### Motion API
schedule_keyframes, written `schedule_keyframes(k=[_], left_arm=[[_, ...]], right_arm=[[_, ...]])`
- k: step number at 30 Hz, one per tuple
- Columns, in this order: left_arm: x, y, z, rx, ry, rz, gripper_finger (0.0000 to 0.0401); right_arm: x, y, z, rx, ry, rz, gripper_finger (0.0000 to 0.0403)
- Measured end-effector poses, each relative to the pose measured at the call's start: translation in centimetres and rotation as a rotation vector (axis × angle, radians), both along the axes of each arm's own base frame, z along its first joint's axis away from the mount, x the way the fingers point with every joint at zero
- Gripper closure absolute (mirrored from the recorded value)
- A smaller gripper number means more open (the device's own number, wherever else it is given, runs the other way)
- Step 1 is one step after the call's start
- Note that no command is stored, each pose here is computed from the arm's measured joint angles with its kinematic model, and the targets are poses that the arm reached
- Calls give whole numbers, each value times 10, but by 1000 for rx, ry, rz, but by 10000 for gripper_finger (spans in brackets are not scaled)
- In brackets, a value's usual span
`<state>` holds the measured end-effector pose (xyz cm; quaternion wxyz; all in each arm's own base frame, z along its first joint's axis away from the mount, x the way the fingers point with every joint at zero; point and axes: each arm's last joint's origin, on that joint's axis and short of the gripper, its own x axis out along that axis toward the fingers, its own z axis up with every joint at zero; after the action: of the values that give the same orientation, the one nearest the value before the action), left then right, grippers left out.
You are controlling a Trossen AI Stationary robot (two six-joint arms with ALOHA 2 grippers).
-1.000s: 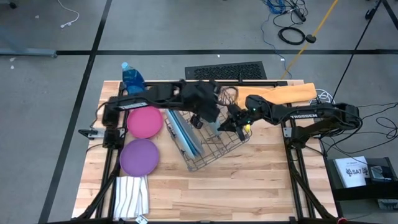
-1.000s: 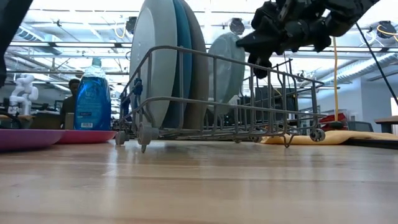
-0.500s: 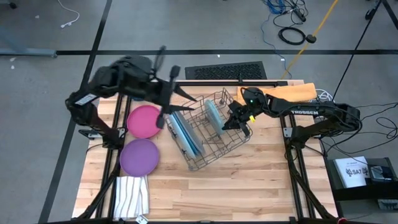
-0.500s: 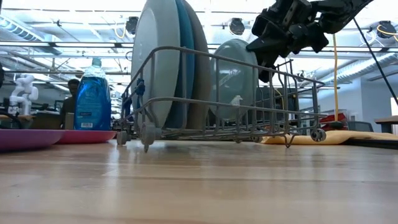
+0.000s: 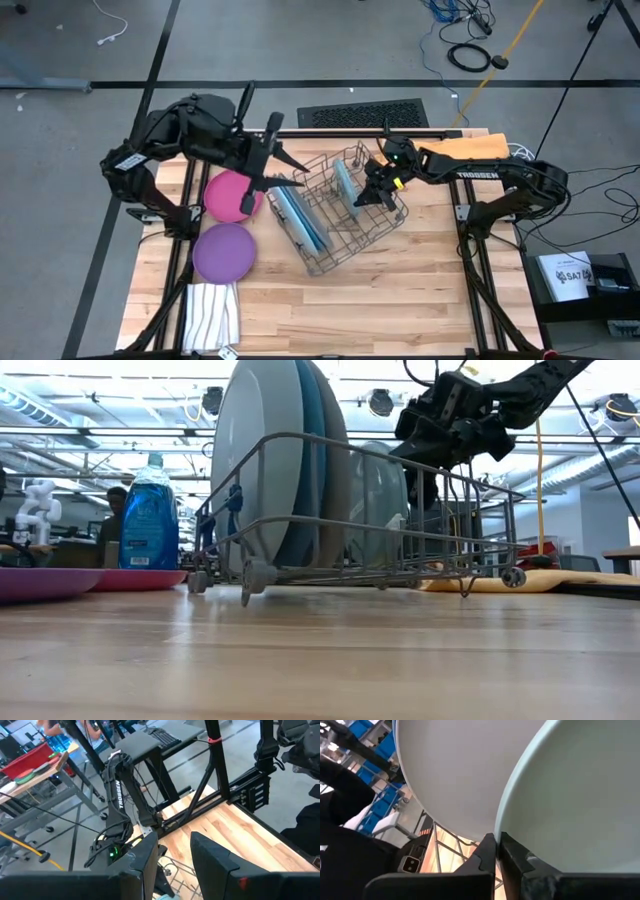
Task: Sort dishes
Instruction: Put the light green plate into the dish rack
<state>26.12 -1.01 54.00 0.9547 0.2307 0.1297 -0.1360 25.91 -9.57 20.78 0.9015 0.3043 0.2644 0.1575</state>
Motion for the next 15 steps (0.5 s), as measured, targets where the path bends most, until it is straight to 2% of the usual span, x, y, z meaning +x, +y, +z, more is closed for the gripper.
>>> schedule_keyframes(k=[4, 15], left_arm=[[0, -1, -2, -4, 23, 6, 283], [-2, -1, -9, -18, 96, 14, 283]], right_arm=[[3, 1, 1, 30, -3, 36, 396], [15, 4, 28, 19, -88, 127, 401]])
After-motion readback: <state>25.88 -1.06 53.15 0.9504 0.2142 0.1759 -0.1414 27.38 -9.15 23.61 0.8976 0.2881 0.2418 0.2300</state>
